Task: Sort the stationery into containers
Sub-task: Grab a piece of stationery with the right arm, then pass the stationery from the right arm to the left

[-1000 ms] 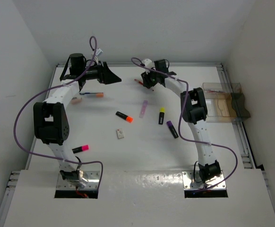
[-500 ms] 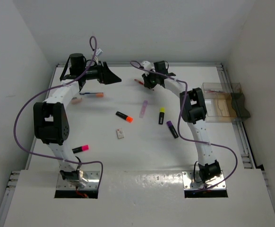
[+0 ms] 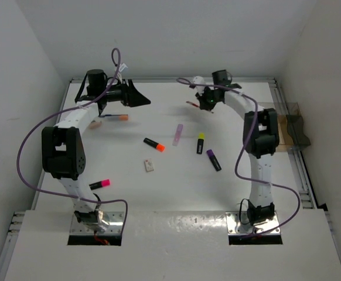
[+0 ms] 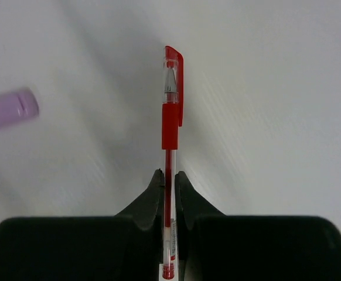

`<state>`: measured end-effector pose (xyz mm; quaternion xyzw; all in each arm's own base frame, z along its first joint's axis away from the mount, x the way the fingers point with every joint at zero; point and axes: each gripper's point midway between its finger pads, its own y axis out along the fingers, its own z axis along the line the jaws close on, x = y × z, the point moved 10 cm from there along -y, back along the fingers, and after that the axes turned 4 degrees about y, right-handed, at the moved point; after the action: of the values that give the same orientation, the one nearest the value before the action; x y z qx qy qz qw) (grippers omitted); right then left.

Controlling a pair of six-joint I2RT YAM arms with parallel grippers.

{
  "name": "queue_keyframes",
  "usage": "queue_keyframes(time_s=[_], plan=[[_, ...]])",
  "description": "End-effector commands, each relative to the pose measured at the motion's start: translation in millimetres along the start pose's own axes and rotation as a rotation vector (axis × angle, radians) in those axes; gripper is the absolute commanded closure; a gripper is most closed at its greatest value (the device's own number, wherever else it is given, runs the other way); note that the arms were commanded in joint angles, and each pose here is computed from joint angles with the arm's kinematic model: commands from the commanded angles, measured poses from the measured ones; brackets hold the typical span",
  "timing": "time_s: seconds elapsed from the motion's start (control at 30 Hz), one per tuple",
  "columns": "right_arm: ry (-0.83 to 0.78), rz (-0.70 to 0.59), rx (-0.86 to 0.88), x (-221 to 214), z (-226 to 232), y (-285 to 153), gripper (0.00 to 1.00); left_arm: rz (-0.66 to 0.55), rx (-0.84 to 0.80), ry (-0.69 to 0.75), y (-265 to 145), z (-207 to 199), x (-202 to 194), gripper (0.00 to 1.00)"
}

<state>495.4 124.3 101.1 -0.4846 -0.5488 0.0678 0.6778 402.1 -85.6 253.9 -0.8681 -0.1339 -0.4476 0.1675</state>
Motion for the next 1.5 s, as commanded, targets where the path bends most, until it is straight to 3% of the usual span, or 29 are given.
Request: queue_keyframes(time_s=[0.0, 0.13, 0.27, 0.47, 0.6, 0.8, 0.9, 1.0, 1.3, 1.47], plan=[[-0.135, -0.043, -0.08, 23, -21, -95, 1.0, -0.046, -0.024, 0.097, -11, -21, 14, 0.0], [-0.309, 0.051, -0.122, 32, -22, -169, 1.0, -0.053, -0.041, 0.111, -11, -29, 15, 0.0], [-0.423, 0.277, -0.159, 17, -16, -222, 1.0, -0.061, -0.053, 0.126, -8, -36, 15, 0.0], [-0.655, 0.471, -0.19, -5, -24, -274, 1.0, -0.059, -0.063, 0.125, -2, -41, 9, 0.0], [-0.719, 0.599, -0.212, -12, -36, -296, 1.0, -0.059, -0.068, 0.128, -2, -44, 7, 0.0], [-0.717, 0.782, -0.25, -28, -57, -300, 1.0, -0.062, -0.07, 0.126, 2, -43, 5, 0.0], [-0.723, 0.814, -0.263, -45, -60, -290, 1.0, -0.062, -0.074, 0.12, 4, -43, 3, 0.0], [-0.756, 0.84, -0.41, -55, -70, -278, 1.0, -0.06, -0.078, 0.121, 4, -44, 1, 0.0], [-0.689, 0.859, -0.593, -61, -78, -262, 1.0, -0.06, -0.073, 0.122, 3, -42, -4, 0.0], [-0.673, 0.815, -0.606, -68, -76, -261, 1.0, -0.057, -0.077, 0.12, 2, -40, -5, 0.0]])
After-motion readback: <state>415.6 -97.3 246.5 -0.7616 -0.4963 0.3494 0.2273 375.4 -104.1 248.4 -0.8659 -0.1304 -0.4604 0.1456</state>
